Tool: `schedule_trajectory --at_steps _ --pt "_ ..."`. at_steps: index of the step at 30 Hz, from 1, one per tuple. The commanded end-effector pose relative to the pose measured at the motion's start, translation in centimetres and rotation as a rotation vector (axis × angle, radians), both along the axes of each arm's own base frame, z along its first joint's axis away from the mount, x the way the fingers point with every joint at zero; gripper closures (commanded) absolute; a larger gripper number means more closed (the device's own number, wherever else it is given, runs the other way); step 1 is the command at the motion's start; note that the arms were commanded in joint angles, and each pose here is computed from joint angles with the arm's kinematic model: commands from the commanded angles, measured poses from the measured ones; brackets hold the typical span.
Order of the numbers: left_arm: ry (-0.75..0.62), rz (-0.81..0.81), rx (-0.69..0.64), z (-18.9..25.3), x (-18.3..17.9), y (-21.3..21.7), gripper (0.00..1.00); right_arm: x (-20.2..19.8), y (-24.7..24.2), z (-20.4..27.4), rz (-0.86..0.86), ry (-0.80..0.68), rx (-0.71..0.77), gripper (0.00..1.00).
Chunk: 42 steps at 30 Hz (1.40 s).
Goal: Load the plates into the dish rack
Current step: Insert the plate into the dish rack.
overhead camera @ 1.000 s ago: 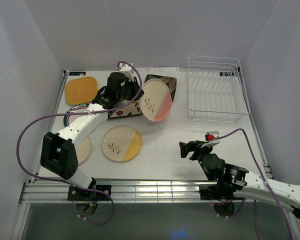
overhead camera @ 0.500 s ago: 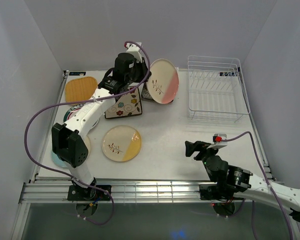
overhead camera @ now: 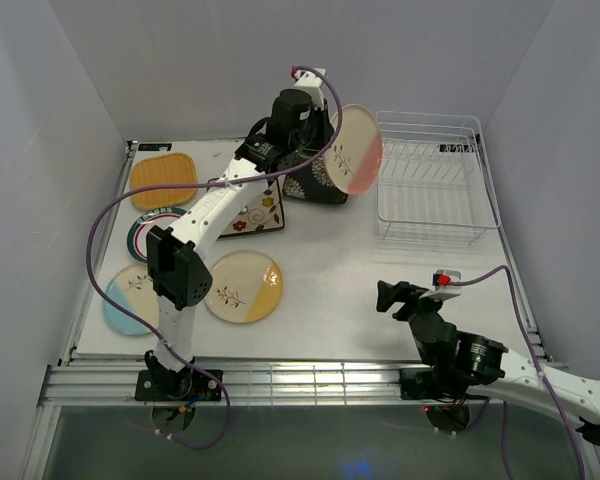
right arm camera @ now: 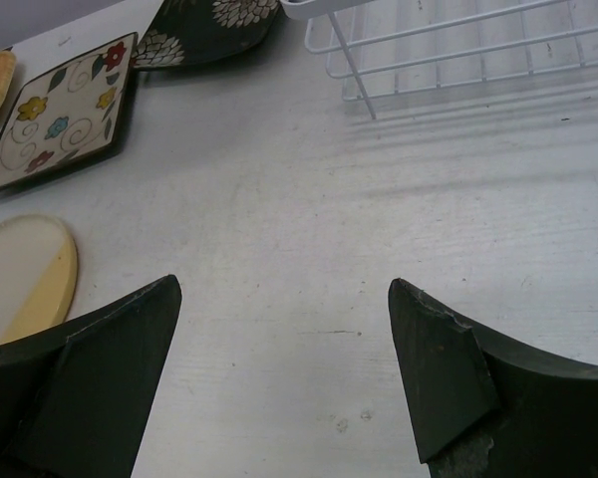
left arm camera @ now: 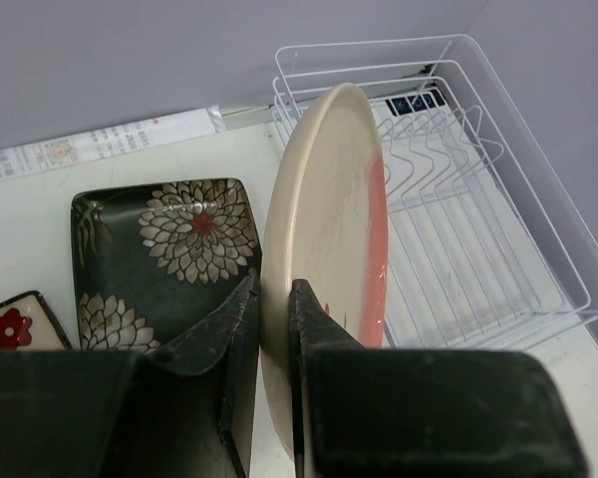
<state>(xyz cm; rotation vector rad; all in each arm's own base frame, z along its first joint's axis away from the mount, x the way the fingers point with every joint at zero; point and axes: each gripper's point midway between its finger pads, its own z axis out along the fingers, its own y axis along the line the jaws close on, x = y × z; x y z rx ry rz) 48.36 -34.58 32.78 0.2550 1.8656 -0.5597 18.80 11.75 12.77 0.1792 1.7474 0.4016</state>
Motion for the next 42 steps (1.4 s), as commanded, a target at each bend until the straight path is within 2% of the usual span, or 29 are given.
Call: schedule_trajectory --at_steps 1,18,22,30,42 --pt "-0.214 0.045 -0.135 10.2 0.3 0.2 1.0 0.3 -0.9 0.0 -0.069 -0.009 0.017 0.1" --pt "-0.352 0.047 -0.243 12.5 3.0 -3.2 1.0 0.5 -2.0 -1.1 -0.139 -0.013 0.068 0.1" --pt "-0.434 0.022 -0.257 13.4 2.6 -5.0 1.0 0.5 -2.1 -1.4 -0.144 -0.013 0.069 0.1" --pt "-0.59 0.054 -0.174 12.5 1.9 -9.0 1.0 0.4 -2.2 -1.8 -0.154 0.0 0.071 0.1" --pt "-0.776 0.161 -0.084 11.3 2.2 -11.3 1.0 0.4 -2.4 -1.9 -0.155 0.0 0.081 0.1"
